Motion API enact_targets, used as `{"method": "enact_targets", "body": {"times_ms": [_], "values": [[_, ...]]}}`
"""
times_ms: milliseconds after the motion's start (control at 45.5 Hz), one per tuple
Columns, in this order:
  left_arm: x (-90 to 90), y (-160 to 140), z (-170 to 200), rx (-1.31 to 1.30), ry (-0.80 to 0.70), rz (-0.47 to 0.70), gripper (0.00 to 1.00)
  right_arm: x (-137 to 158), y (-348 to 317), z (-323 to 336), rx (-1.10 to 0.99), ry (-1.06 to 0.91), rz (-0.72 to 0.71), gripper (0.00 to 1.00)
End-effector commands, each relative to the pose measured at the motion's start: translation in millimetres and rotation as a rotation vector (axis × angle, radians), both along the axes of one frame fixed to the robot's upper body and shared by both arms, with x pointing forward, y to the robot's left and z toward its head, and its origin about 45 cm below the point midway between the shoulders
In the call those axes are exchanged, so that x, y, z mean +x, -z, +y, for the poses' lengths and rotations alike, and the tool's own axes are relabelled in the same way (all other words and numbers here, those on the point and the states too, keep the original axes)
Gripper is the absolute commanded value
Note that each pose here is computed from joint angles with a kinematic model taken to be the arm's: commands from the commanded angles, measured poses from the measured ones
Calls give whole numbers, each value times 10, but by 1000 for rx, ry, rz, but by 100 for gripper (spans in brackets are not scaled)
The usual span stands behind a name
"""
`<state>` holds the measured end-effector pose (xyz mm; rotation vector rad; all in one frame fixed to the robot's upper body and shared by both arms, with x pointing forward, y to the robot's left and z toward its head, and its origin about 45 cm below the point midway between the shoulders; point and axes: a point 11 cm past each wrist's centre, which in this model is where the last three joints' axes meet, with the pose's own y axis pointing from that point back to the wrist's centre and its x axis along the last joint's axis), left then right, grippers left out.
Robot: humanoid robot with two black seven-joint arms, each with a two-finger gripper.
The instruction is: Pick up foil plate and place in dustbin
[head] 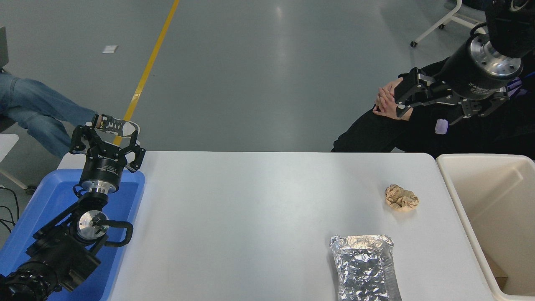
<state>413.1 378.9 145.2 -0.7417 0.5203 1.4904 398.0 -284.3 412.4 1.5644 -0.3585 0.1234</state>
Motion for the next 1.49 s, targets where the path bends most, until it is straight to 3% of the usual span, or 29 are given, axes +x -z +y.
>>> {"method": "enact_targets", "body": {"times_ms": [0,725,1099,1275,1473], "values": [[0,0,-1,0,0,0,99,-58,298,-109,-8,25,73,100],[0,0,-1,0,0,0,99,-721,1973,-89,43,44,495,100],[0,0,-1,0,0,0,99,-1346,2837,-262,47,68,710,100],[0,0,-1,0,0,0,99,-1334,3142,-451,-10,125,504,100],[0,-3,7,1,-1,0,99,-1327,3315,-427,-19,136,391,100]]}}
